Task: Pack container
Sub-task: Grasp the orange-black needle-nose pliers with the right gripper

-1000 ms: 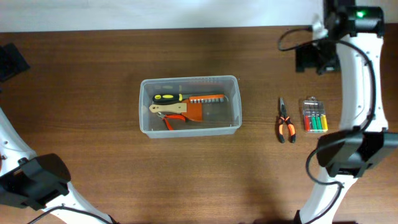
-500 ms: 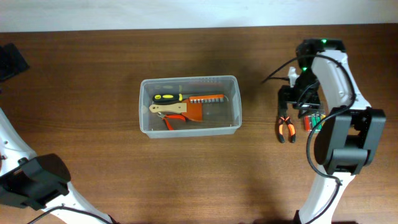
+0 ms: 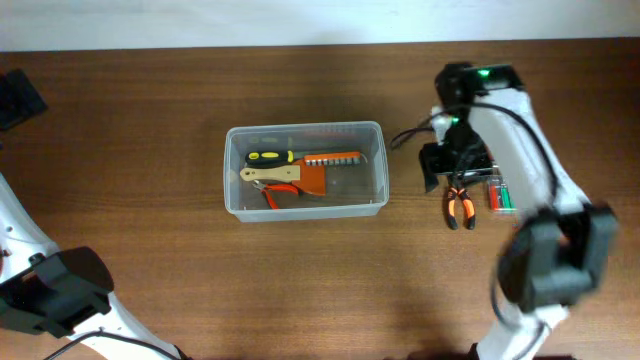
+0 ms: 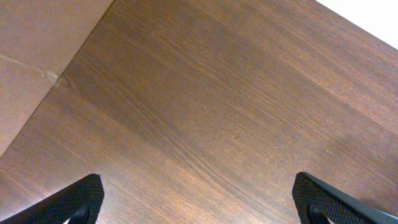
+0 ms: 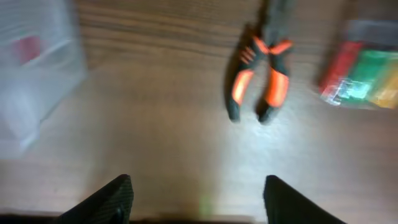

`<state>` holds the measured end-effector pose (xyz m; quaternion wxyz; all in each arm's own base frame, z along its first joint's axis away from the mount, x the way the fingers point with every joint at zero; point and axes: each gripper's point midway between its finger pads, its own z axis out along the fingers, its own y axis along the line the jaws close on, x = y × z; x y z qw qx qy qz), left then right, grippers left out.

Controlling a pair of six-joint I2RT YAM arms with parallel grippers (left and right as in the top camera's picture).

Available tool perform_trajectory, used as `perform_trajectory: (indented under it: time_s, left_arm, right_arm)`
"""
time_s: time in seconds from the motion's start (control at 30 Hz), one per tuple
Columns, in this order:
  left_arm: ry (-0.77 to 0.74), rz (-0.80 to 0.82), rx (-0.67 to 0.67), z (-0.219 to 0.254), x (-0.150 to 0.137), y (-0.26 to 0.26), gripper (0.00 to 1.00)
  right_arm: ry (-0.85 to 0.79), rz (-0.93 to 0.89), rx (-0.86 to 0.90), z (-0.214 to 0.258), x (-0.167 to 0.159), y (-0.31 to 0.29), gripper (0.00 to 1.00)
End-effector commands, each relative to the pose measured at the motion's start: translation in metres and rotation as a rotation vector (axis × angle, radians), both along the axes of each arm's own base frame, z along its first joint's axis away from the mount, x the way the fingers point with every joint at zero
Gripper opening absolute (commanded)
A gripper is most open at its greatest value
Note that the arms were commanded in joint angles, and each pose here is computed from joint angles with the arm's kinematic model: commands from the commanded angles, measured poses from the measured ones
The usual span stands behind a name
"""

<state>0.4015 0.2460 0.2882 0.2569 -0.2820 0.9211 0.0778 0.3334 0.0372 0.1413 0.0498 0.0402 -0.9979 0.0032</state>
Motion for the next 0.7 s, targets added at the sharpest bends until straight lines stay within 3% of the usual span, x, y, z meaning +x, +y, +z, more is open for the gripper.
perform_trajectory:
  time_s: [0.0,0.07,0.17,0.4,0.67]
  left_arm:
    - [-0.003,0.010,-0.008,0.000,-0.001,0.000,0.99]
    - [-0.003,0.010,-0.008,0.000,-0.001,0.000,0.99]
    - [-0.003,0.010,-0.008,0.000,-0.001,0.000,0.99]
    - [-0.003,0.010,-0.008,0.000,-0.001,0.000,0.99]
    - [-0.003,0.010,-0.008,0.000,-0.001,0.000,0.99]
  right_arm:
    - [-0.207,-0.012,-0.024,0.062,-0.015,-0.010,0.72]
    - [-0.293,-0.014,-0.014,0.072,-0.015,-0.010,0.78]
    - [-0.352,-0.033,-0.006,0.058,-0.011,-0.009,0.79]
    - [-0.272,-0.167,0.037,-0.025,-0.012,-0.016,0.80]
    - [-0.255,-0.257,0.048,-0.043,-0.003,-0.041,0.80]
